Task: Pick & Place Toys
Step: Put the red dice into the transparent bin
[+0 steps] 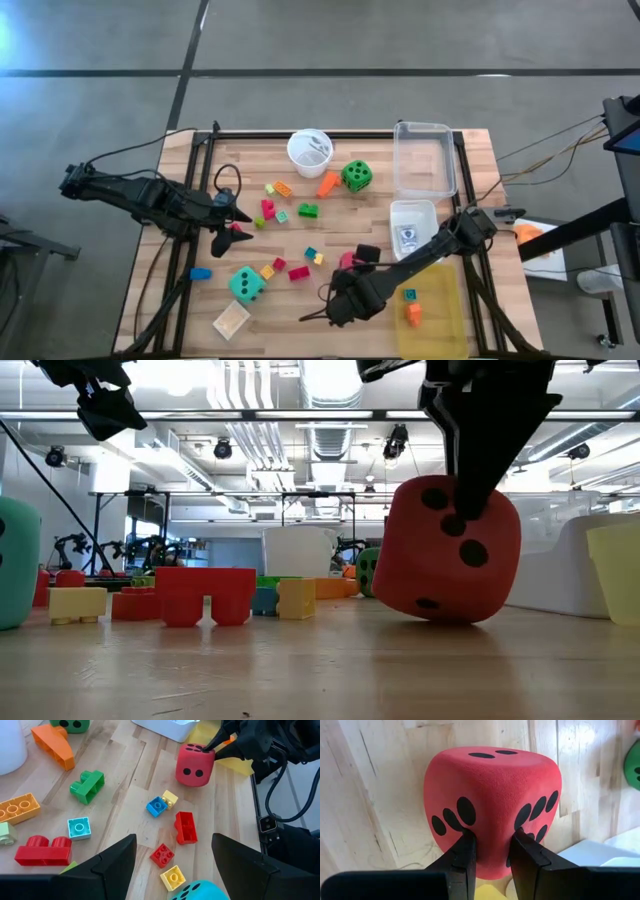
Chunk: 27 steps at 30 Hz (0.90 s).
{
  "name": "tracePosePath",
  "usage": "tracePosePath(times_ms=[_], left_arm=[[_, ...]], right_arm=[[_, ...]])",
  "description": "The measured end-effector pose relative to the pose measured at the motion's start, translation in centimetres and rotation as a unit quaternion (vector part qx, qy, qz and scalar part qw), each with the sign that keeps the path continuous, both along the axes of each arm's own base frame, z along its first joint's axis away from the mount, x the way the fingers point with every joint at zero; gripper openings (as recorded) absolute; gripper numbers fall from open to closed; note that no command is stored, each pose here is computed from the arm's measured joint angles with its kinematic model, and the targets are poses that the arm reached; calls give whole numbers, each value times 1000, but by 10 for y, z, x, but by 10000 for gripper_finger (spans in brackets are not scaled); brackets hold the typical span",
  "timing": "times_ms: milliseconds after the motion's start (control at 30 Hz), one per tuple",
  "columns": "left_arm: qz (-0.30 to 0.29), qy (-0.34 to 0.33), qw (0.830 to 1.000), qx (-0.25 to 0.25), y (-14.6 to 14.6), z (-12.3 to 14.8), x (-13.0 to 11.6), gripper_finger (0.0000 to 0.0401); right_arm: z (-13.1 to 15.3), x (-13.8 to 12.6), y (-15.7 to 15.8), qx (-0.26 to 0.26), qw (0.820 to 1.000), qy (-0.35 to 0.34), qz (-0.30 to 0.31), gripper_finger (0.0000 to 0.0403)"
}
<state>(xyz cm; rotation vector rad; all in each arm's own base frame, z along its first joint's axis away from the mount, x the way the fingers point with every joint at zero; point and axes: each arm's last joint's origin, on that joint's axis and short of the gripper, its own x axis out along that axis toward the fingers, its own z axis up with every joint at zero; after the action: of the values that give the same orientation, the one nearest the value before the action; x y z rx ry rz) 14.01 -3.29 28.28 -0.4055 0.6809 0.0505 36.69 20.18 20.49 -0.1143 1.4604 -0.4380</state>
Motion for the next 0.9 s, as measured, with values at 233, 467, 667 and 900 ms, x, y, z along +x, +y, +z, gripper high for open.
tracePosePath(times_ms=[233,467,667,900], left_arm=[[0,0,1000,0,0,0,0,263],[0,0,1000,0,0,0,0,263],[0,0,1000,0,0,0,0,263],[0,0,1000,0,0,0,0,263]], right_arm=[[4,5,2,9,1000,-18,9,178],[4,10,5,22,999,-36,34,302],[3,13,-1,-2,998,-49,33,354],[2,15,-4,-10,997,-32,71,365]])
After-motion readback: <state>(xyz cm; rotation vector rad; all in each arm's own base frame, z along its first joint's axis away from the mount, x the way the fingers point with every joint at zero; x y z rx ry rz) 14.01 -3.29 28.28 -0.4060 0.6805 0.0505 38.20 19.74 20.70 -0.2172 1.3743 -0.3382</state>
